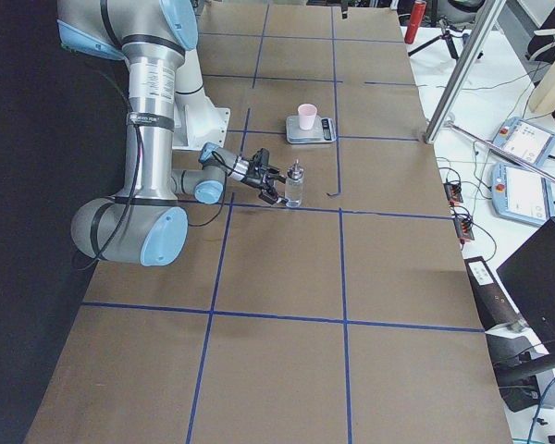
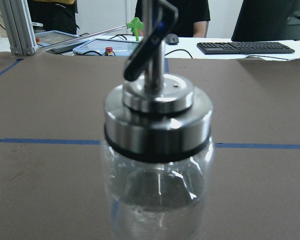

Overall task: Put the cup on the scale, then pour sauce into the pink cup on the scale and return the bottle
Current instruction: 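Grasp the glass sauce bottle with the right gripper, then lift the sauce bottle with the right gripper and carry it over the pink cup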

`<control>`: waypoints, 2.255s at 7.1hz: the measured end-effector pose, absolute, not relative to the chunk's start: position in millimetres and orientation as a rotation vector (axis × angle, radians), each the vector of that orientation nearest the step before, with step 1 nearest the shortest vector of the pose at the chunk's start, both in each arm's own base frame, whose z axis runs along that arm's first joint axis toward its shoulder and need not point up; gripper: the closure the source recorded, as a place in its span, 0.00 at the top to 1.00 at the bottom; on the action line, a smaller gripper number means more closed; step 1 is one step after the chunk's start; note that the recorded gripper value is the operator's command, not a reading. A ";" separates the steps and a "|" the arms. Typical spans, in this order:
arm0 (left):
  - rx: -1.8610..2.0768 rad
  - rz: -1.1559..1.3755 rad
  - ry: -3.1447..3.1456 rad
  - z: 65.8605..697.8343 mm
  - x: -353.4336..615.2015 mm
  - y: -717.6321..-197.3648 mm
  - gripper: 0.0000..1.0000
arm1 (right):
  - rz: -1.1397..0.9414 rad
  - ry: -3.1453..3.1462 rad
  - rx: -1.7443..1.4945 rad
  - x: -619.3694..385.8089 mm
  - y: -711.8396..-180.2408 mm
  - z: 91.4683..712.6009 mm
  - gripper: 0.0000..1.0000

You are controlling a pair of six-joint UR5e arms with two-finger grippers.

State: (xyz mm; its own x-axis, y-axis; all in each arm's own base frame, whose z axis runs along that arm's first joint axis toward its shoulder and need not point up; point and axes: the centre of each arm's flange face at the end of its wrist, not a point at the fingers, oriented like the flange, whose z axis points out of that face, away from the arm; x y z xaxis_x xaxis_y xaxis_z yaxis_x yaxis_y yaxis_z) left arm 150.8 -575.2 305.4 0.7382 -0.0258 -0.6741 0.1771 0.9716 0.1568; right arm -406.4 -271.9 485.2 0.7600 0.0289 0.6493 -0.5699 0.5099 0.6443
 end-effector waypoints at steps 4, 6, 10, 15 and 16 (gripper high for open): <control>0.213 -0.119 0.733 306.4 150.8 -575.6 1.00 | 0.416 -0.632 0.989 -418.2 -284.5 477.0 1.00; 0.213 -0.120 0.734 305.6 150.7 -575.8 1.00 | 0.430 -0.619 0.996 -417.7 -293.7 478.7 1.00; 0.204 -0.116 0.754 302.5 151.6 -573.1 1.00 | 0.456 -0.608 1.003 -430.6 -311.8 478.6 0.00; 0.191 -0.130 0.761 302.5 153.3 -573.2 1.00 | 0.434 -0.749 1.037 -402.8 -328.9 421.9 0.00; 0.191 -0.125 0.759 304.8 152.9 -572.7 1.00 | 0.376 -0.715 1.075 -406.3 -331.8 398.8 0.00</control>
State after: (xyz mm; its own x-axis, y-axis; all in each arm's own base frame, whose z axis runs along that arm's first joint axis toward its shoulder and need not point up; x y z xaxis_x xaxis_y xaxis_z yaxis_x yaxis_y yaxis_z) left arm 152.9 -572.7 304.8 0.7191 -0.0439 -0.6935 0.1812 0.9753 0.1261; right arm -406.3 -331.8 398.8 0.7203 -0.0574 0.6913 -0.6019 0.4439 0.6639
